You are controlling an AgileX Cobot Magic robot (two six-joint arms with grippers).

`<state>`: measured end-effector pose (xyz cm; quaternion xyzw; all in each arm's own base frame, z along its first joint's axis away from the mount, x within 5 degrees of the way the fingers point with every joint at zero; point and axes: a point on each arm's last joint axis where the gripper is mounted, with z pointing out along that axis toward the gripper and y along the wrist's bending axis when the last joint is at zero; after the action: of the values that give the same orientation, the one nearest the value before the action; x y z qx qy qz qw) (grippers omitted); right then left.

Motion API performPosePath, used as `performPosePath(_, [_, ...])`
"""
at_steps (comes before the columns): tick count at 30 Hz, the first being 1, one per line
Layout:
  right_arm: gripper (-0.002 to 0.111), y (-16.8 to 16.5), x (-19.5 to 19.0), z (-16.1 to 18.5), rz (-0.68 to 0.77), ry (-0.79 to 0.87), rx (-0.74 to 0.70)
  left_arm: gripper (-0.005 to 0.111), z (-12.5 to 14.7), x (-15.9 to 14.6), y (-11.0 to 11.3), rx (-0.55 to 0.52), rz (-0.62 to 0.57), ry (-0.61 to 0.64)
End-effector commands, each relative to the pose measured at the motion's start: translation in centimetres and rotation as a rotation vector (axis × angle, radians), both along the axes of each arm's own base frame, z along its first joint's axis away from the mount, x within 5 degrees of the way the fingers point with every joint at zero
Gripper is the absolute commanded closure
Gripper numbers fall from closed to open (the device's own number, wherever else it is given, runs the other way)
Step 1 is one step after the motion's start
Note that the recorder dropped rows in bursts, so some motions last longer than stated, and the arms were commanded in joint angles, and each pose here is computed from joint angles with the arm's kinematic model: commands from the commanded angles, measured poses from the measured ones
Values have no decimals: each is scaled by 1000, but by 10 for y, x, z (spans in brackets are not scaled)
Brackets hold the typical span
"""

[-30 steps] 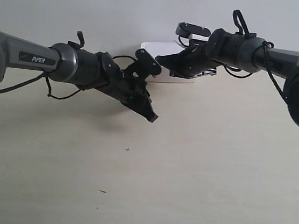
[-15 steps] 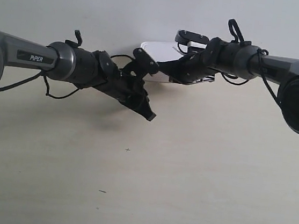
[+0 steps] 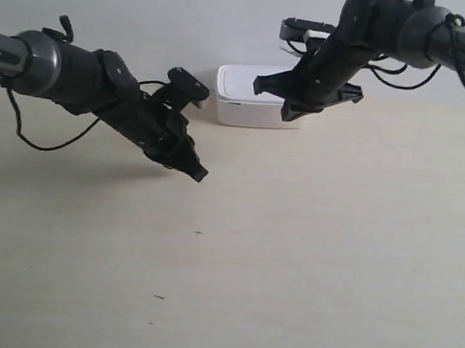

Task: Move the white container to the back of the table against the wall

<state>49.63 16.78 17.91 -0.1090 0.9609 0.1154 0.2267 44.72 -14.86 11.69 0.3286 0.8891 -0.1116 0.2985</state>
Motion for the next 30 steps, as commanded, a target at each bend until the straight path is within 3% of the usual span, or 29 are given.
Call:
performPosePath(1, [108, -5, -21, 41, 4, -13, -13, 107, 48, -23, 12, -12, 55, -99])
performPosePath(8, [108, -13, -86, 95, 8, -139, 26, 107, 126, -77, 30, -104, 155, -264])
performPosePath(16, [108, -57, -221, 143, -46, -400, 153, 107, 186, -184, 34, -214, 156, -467])
performPosePath(24, [108, -106, -353, 158, -66, -645, 277, 107, 207, -304, 37, -404, 15, -674])
performPosePath(30, [108, -131, -428, 140, -82, -793, 439, 107, 189, -359, 64, -562, -54, -748])
